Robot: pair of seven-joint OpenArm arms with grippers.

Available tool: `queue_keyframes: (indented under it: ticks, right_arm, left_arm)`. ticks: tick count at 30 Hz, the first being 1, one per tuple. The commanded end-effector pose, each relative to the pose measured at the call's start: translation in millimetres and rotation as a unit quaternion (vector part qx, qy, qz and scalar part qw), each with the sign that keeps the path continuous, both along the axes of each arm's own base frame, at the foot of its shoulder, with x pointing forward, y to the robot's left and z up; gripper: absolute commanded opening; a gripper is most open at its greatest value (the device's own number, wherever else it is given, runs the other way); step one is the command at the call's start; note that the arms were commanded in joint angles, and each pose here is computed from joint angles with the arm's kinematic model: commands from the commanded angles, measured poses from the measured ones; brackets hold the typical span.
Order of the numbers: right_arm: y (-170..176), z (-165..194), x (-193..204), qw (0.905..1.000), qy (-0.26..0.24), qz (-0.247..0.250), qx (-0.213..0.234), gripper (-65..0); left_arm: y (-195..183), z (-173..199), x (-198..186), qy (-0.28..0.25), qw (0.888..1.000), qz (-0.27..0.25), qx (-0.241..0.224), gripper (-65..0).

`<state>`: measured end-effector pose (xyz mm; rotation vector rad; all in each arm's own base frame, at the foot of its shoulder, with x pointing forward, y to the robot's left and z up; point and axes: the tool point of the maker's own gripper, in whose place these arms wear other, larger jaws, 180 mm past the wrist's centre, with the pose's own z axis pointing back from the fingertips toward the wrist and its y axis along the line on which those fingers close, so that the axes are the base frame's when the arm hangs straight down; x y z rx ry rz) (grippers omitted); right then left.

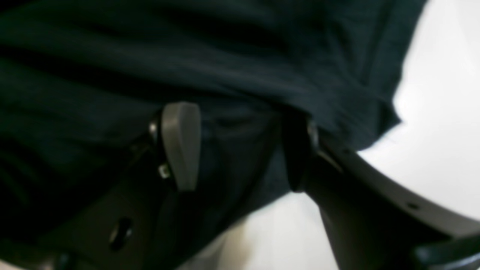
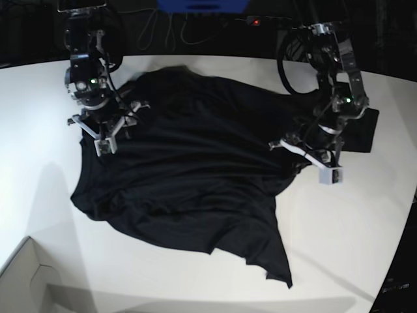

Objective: Layout the t-shirt on the table in an organized manner, then fold the t-shirt properly
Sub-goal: 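Grasp the shirt body with both grippers and spread it out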

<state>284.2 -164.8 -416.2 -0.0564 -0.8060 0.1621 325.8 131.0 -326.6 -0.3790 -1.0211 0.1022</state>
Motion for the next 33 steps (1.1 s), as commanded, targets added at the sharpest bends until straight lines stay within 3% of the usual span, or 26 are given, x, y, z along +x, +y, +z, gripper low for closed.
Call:
queue_keyframes:
  ticks: [1, 5, 11, 18, 24, 30, 33]
  right_arm:
    - [-1.6, 12.3, 9.5, 0.9997, -0.024, 0.002, -0.002, -30.2]
    - [-3.9, 12.6, 9.6, 0.9997, -0.025, -0.001, -0.002, -30.2]
    - [-6.3, 16.2, 10.9, 0.9995, -0.030, -0.003, -0.004, -30.3]
    - [-19.6, 46.6, 18.0, 0.9972, -0.071, -0.022, -0.009, -30.3]
    - [3.8, 70.3, 24.1, 0.9943, -0.105, -0.010, 0.010, -30.3]
    - [32.4, 62.6, 18.6, 0.9951, -0.093, 0.021, 0.025, -30.3]
    - [39.3, 61.6, 17.7, 0.9949, -0.092, 0.030, 0.028, -30.3]
  left_arm:
    - [3.5, 18.4, 1.2, -0.033, 0.999, 0.005, 0.001, -64.8]
    - [18.3, 20.2, -11.4, -0.032, 0.999, 0.022, 0.016, -64.8]
    - [46.3, -12.7, -21.1, 0.014, 0.998, 0.059, 0.011, -64.8]
    - [48.9, -34.4, -27.5, 0.045, 0.997, 0.062, 0.002, -64.8]
    - [46.0, -39.3, -32.4, 0.054, 0.997, 0.059, 0.000, -64.8]
    - [50.7, -44.1, -42.2, 0.064, 0.996, 0.062, 0.005, -64.4]
    - [54.5, -38.4, -46.2, 0.058, 0.997, 0.056, 0.014, -59.0]
